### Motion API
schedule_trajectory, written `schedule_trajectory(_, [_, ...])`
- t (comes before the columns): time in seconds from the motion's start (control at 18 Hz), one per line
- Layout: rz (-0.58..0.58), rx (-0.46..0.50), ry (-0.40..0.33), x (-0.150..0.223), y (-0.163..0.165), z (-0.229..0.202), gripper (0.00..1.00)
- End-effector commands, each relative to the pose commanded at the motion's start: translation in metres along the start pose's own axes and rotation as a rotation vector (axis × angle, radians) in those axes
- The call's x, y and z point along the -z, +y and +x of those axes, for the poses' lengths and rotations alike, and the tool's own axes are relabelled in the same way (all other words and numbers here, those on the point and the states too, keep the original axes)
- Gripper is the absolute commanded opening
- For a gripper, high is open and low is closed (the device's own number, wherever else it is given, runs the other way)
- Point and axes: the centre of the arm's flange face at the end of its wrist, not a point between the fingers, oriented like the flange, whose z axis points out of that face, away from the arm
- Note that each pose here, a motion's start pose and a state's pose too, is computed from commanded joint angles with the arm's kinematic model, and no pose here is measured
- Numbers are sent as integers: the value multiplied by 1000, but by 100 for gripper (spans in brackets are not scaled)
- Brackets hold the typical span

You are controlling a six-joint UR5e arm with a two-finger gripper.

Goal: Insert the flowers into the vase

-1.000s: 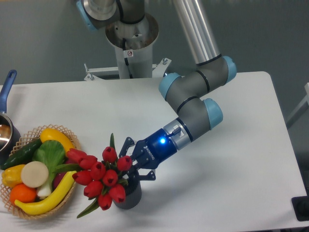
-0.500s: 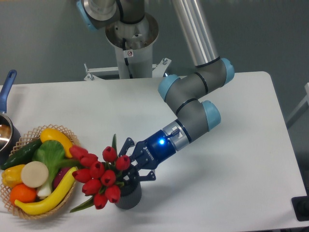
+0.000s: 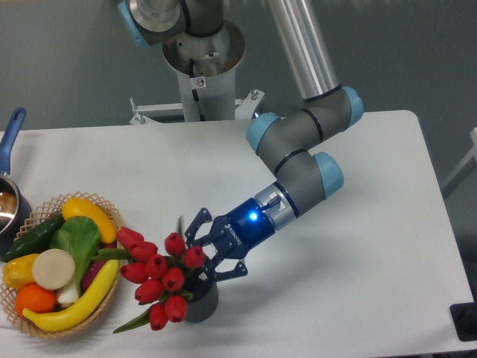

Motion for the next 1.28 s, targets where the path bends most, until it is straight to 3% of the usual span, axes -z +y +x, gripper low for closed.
schedule_trajectory(0.11, [2,-7,-16,10,-5,4,100])
schedule_trajectory(0.28, [7,-15,-60,38,-11,16,100])
schedule_trajectory(0.5, [7,-107,-118,72,-29,35,100])
schedule_trajectory(0.94, [-9,-250,-232,133,-105,51,100])
schedule_trajectory(1.11, [-176,-265,-318,160,-128,53,100])
schedule_trajectory(1.28, [-372,-203,-426,173,-157,55,100])
